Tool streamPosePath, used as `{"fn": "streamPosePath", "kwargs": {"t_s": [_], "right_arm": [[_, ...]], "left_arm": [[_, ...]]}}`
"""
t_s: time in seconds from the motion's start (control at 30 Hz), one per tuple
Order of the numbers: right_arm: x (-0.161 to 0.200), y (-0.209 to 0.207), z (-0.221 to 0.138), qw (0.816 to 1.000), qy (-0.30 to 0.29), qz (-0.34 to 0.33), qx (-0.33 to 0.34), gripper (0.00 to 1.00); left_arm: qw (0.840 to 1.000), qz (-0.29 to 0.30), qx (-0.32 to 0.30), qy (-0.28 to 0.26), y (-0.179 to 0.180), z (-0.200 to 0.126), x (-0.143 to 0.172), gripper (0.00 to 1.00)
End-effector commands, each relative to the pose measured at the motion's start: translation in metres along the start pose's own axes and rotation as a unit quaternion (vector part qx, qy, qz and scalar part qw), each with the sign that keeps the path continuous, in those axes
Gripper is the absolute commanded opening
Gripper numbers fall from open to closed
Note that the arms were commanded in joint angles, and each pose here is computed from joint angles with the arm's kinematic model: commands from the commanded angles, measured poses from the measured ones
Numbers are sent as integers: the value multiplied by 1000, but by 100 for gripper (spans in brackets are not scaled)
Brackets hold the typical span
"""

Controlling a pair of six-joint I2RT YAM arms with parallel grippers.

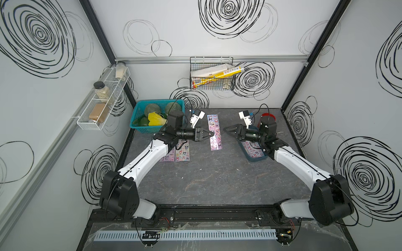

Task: Take the stickers out of the storage box
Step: Place the sticker at the center of the board.

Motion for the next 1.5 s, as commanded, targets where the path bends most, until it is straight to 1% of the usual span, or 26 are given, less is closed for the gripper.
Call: {"fn": "streamPosePath", "kwargs": {"t_s": [0.0,0.17,0.37,0.6,0.73,1.17,1.3,1.4,1.47], "right_arm": [[4,10,5,998,31,-19,-42,100],[8,16,9,996,43,-18,-79,100],[14,27,20,993,68,-26,-94,99],[17,33,17,992,71,-37,-99,92],[17,38,15,992,69,-41,-102,88],[15,47,8,992,52,-49,-101,75],[16,47,7,992,51,-49,-100,74],[15,48,6,992,51,-50,-100,70],[15,49,6,992,51,-51,-100,66]], "left_arm": [[998,46,46,3,-20,1,-13,0],[996,60,60,3,-32,7,-16,0],[997,51,55,7,-26,12,-14,0],[1000,9,-1,-9,3,-7,-8,0],[1000,1,-14,-4,10,-12,-4,0],[999,-16,-28,9,22,-12,4,0],[999,-18,-31,9,24,-14,4,0],[999,-18,-35,8,24,-14,4,0],[999,-19,-36,8,25,-14,4,0]]}}
Point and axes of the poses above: each gripper's point midway between its finger pads, its own z axis out along the fingers, its own y axis along the line the jaws close on, x = y × z, the point moved 7 cm from there along -z, back along the fingers, and after that the axes turned 15 degrees about z, right-handed, at the moved point
